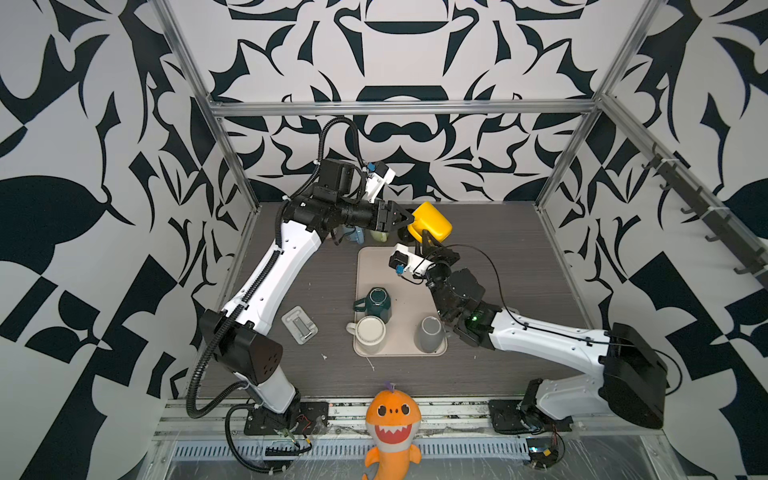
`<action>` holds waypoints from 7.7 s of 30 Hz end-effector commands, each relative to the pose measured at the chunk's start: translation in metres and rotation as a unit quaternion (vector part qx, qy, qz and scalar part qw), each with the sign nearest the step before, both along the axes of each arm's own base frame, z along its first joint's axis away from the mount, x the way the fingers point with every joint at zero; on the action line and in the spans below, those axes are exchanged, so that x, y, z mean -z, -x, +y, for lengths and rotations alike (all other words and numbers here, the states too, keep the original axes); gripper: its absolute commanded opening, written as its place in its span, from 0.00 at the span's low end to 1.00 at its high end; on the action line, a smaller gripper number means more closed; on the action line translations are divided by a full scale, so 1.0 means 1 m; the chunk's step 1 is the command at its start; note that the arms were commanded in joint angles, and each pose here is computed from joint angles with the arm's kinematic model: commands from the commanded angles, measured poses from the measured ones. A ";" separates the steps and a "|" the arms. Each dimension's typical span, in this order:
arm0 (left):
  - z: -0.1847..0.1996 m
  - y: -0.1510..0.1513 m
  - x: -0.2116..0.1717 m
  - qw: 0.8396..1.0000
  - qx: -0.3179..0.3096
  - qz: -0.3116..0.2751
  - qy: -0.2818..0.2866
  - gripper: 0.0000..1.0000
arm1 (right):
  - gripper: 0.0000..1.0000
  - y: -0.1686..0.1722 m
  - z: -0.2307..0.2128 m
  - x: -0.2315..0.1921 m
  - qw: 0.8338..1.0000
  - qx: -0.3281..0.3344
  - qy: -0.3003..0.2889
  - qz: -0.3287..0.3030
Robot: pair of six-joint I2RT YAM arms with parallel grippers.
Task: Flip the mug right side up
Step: 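Close the left gripper on the yellow mug's handle beside the right gripper, then open the right gripper and withdraw it while the left gripper holds the mug, then lower the upright yellow mug beside the black mug with the left gripper, then open the left gripper and draw the left arm back from the yellow mug, then move the left gripper down onto the dark green mug on the tray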
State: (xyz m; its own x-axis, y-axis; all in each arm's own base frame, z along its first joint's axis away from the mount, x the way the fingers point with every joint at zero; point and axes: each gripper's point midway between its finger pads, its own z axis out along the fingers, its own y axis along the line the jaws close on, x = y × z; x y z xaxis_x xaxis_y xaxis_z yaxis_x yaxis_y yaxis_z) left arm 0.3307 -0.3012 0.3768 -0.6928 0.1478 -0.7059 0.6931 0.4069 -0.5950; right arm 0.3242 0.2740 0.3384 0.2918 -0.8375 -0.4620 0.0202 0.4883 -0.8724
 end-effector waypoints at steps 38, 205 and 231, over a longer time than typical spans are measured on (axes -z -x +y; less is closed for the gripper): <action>-0.004 0.000 0.018 0.998 0.010 0.065 -0.008 0.32 | 0.00 0.028 0.020 -0.088 0.977 -0.019 -0.032 -0.211; 0.128 -0.049 0.087 0.843 -0.500 0.199 0.007 0.59 | 0.64 0.017 -0.110 0.130 0.525 0.095 -0.623 0.572; 0.135 0.044 0.246 0.514 -0.610 0.595 0.101 0.57 | 0.64 0.003 -0.109 0.151 0.527 0.136 -0.609 0.577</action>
